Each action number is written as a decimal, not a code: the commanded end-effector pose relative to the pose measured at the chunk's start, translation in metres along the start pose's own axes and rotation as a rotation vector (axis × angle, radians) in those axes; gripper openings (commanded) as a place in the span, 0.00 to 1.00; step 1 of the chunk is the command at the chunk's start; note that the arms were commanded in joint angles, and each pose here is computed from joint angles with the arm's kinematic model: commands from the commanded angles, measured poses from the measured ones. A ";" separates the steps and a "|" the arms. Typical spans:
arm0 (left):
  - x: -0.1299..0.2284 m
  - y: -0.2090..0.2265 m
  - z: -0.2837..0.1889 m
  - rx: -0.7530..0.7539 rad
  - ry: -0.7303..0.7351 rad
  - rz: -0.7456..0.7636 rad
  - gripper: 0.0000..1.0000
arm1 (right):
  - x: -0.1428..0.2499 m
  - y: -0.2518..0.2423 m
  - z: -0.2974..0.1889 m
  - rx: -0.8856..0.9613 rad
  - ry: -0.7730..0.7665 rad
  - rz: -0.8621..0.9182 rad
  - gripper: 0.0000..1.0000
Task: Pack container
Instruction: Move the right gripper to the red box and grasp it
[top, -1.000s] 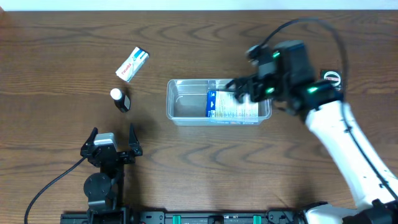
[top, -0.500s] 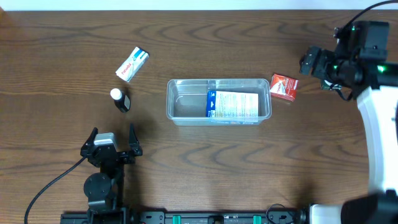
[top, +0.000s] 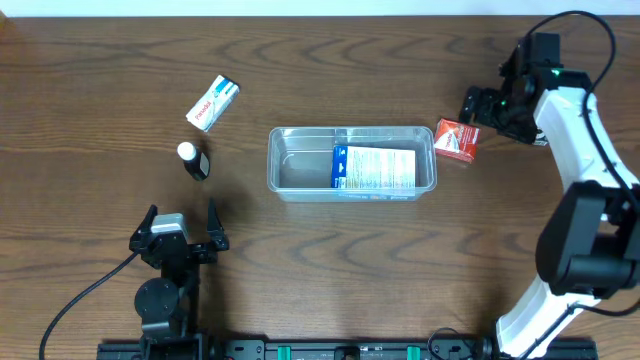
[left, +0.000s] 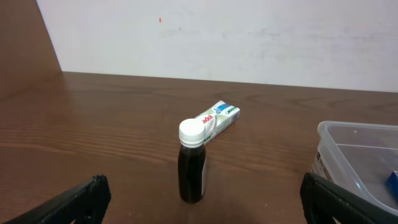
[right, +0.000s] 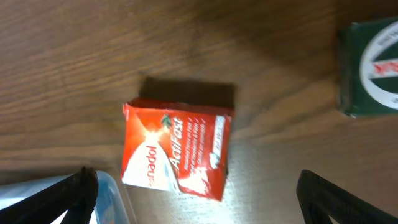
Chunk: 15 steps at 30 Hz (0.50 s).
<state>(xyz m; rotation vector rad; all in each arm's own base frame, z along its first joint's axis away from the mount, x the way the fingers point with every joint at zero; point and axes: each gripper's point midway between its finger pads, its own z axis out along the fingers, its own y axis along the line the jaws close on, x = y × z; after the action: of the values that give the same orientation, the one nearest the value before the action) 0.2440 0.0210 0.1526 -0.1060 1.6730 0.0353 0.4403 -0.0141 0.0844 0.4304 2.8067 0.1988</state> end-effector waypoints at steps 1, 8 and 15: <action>0.016 0.003 0.001 -0.014 0.048 0.002 0.98 | -0.007 0.011 0.002 -0.004 -0.014 -0.015 0.99; 0.016 0.003 0.001 -0.014 0.048 0.002 0.98 | 0.000 0.017 0.020 0.006 0.020 -0.035 0.99; 0.016 0.003 0.001 -0.014 0.048 0.002 0.98 | 0.006 0.014 0.036 0.058 0.041 -0.053 0.99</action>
<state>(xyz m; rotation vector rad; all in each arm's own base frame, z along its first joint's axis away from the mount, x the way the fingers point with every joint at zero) 0.2440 0.0210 0.1526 -0.1060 1.6730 0.0353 0.4449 0.0018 0.0580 0.3794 2.8604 0.1677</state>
